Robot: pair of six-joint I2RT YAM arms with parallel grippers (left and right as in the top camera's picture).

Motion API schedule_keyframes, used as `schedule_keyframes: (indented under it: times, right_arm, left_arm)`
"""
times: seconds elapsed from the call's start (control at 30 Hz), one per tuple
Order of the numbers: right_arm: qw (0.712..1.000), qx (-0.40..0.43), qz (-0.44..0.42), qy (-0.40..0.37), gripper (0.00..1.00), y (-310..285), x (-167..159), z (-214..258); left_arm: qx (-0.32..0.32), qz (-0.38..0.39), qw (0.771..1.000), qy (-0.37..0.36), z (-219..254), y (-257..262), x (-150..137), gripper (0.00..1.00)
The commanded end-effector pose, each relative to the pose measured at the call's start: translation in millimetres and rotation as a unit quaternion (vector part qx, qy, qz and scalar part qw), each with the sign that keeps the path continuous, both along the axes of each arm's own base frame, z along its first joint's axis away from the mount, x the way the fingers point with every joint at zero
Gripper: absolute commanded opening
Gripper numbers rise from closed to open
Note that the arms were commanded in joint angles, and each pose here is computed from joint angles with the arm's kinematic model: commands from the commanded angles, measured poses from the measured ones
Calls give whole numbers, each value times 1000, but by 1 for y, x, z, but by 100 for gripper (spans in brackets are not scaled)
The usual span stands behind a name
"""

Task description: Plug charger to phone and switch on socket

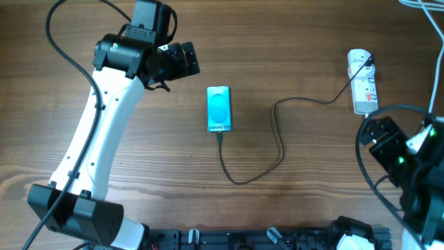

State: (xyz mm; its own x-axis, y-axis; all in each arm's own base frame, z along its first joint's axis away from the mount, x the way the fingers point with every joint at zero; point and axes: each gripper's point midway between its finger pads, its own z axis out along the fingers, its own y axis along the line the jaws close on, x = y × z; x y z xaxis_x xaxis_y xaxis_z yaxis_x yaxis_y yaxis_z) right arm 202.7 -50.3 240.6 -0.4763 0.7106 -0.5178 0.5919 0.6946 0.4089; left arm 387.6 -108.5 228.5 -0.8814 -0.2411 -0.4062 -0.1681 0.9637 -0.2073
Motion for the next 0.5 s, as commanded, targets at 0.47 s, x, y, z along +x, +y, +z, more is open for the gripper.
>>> schedule_keyframes:
  times: [0.47]
  right_arm:
    - [998,47,-36,21,100,2,3,-13]
  left_arm:
    - [5,7,1000,4,-4,2,2,100]
